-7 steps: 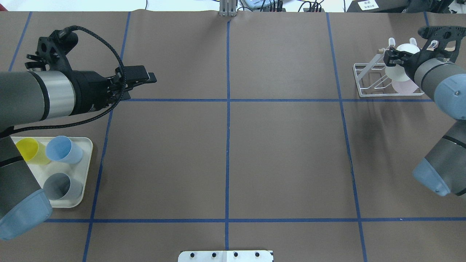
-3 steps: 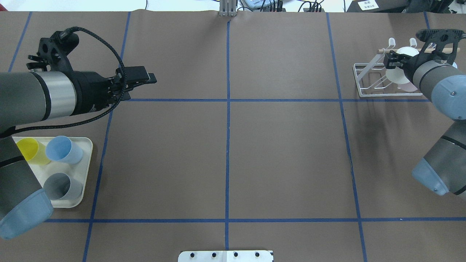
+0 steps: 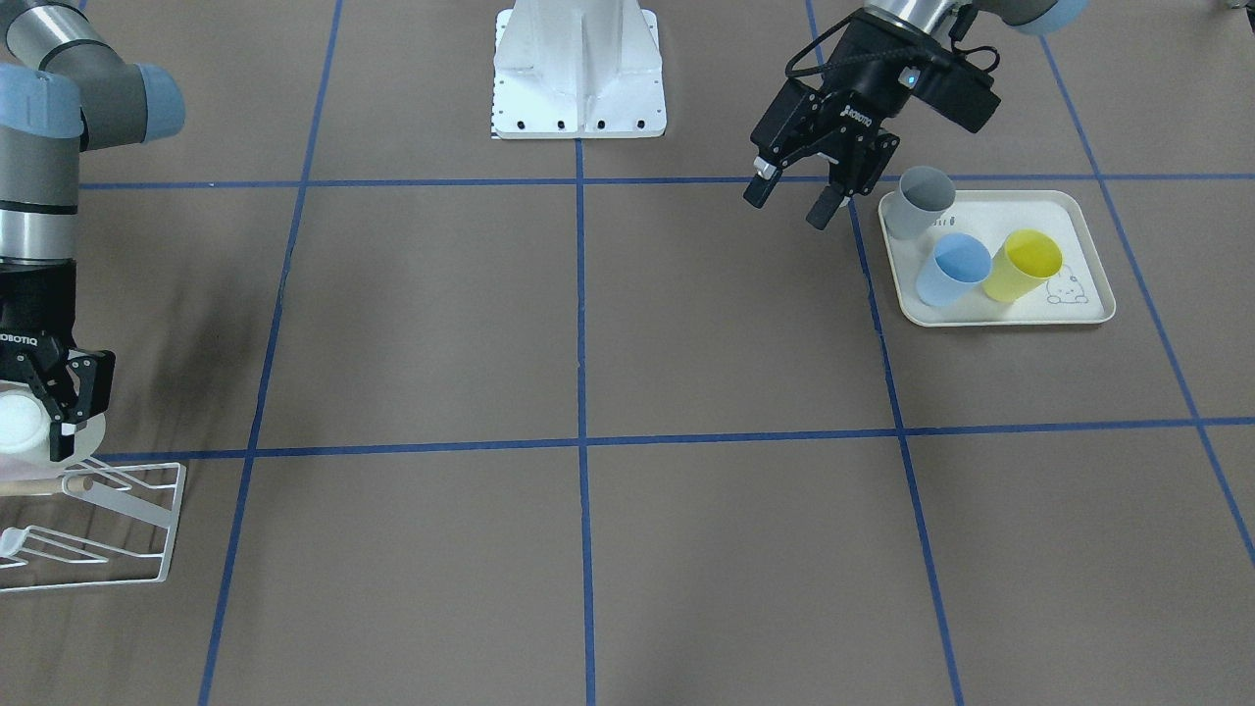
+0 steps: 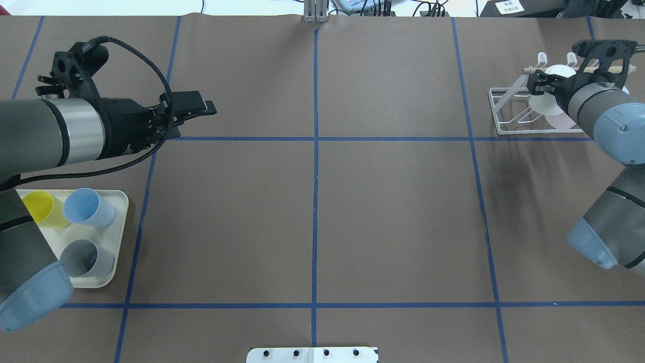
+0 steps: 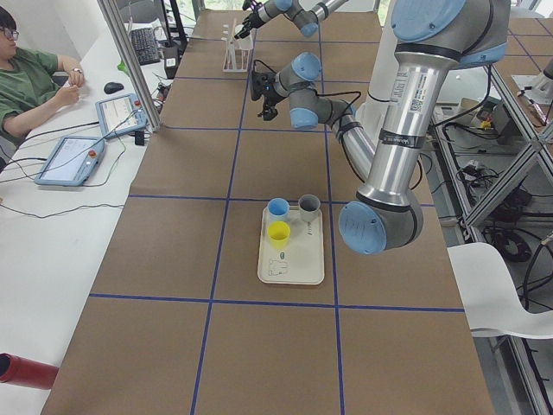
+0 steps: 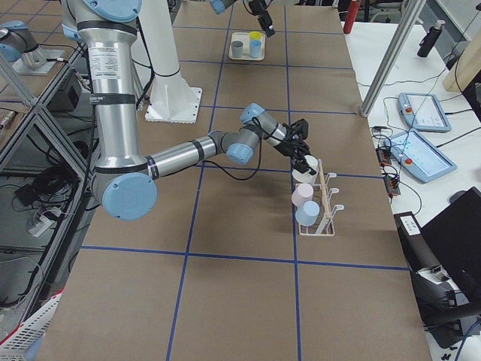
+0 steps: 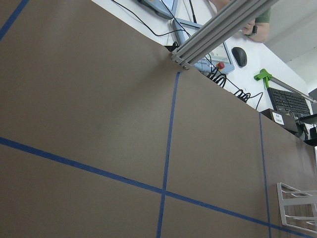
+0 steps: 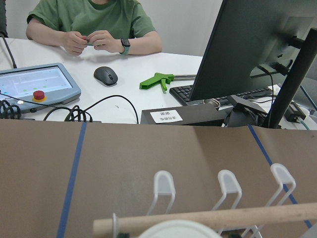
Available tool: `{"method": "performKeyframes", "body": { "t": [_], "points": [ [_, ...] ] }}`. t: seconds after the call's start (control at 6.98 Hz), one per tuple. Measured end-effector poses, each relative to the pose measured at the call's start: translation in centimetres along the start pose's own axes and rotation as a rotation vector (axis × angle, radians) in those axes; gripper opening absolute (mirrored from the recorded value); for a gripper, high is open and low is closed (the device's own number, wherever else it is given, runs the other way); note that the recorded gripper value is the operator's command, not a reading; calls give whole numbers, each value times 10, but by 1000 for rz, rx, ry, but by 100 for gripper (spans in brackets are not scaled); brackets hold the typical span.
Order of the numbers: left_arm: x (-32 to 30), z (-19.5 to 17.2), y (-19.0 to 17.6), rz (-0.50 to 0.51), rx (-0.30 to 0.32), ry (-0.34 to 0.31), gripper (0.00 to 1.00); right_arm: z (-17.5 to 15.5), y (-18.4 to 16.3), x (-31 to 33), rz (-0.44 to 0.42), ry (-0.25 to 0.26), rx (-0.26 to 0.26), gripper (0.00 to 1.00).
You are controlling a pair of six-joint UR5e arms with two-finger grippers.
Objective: Transfer IKEA cup to right arm and place on rack
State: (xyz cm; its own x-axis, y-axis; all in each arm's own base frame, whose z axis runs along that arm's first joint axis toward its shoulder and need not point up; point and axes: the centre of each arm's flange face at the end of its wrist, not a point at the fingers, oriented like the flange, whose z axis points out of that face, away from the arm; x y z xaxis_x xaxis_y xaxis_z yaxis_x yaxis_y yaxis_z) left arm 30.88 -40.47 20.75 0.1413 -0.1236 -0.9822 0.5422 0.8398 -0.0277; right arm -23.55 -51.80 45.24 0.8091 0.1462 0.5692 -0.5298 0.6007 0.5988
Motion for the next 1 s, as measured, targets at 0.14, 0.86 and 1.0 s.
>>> {"method": "performKeyframes", "body": {
  "t": [0.14,0.86,1.0],
  "points": [
    [0,0,0,-1,0,0,100,0,-1,-2,1,-2,1,99],
    [0,0,0,-1,-1,1,100,-6,-6,-6,32,-27,7,99],
    [0,0,-1,0,0,1,100,-11,-9,-10,79,-70,8,99]
  ]
}}
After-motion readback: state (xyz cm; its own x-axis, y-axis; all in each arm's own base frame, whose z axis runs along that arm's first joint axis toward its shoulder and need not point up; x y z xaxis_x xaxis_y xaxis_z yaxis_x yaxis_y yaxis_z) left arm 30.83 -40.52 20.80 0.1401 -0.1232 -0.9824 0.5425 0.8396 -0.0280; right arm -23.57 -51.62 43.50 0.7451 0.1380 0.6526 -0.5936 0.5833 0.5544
